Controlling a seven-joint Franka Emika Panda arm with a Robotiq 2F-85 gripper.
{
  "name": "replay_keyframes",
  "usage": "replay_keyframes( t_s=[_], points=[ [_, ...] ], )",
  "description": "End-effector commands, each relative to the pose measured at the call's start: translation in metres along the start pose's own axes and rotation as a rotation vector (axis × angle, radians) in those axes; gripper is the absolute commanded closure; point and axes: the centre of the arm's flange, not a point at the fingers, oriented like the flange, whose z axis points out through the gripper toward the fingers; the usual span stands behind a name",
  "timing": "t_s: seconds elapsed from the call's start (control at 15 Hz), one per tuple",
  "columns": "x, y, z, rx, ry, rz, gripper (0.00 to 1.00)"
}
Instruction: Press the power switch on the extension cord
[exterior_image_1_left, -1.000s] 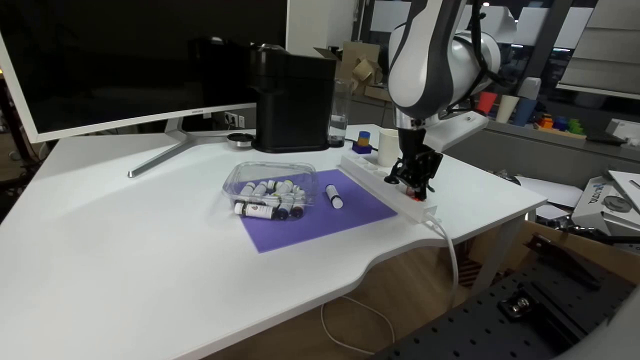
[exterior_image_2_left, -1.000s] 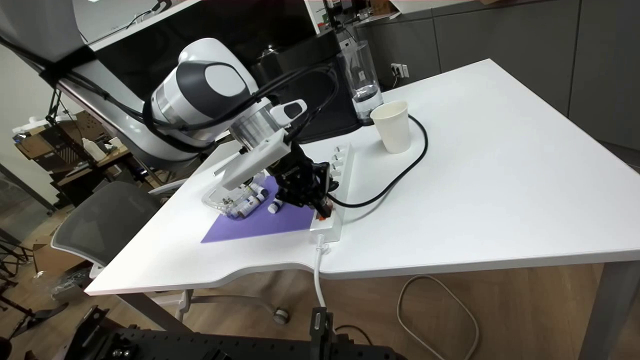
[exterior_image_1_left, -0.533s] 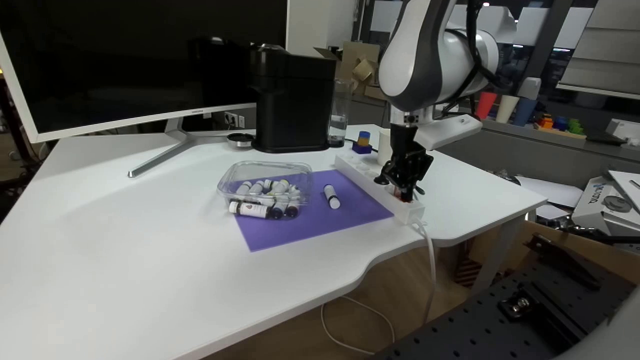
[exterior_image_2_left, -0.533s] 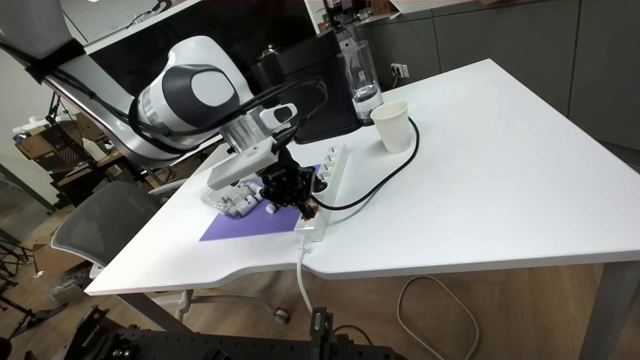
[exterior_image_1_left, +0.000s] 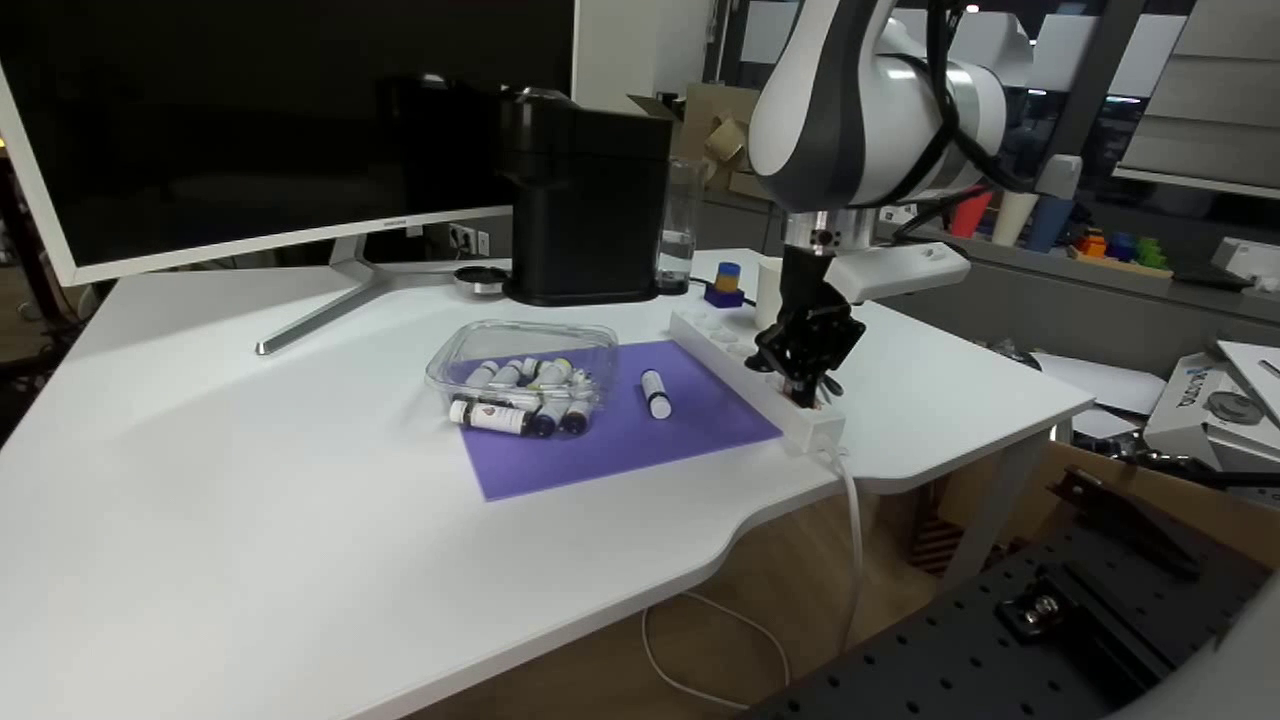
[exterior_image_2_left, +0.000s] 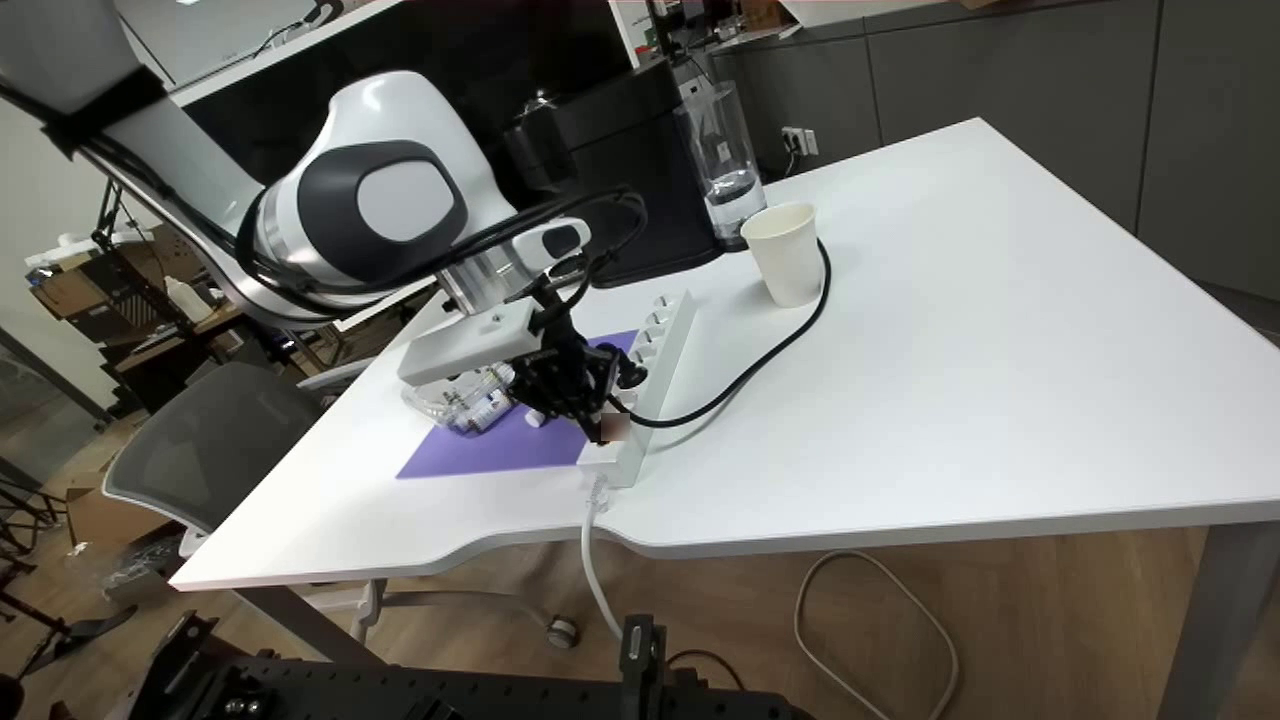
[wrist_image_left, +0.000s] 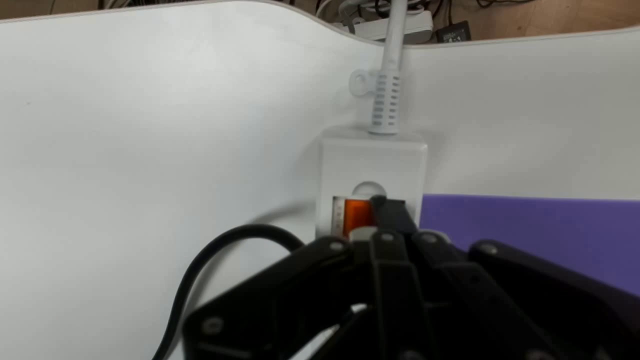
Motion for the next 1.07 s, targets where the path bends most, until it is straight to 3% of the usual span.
replay_keyframes(
  t_s=[0.0, 0.4, 0.47, 0.53, 0.8, 1.0],
  points=[
    [-0.007, -0.007, -0.017, 0.01, 0.029, -0.009, 1.0],
    [0.0, -0.013, -0.118, -0.052, 0.104, -0.041, 1.0],
    [0.002, -0.015, -0.139, -0.055, 0.117, -0.039, 0.74],
    [0.002, -0.016, -0.159, -0.06, 0.127, -0.045, 0.74],
    [-0.006, -0.024, -0.224, -0.051, 0.106, -0.017, 0.46],
    [-0.018, -0.035, -0.252, -0.04, 0.063, 0.02, 0.27]
  ],
)
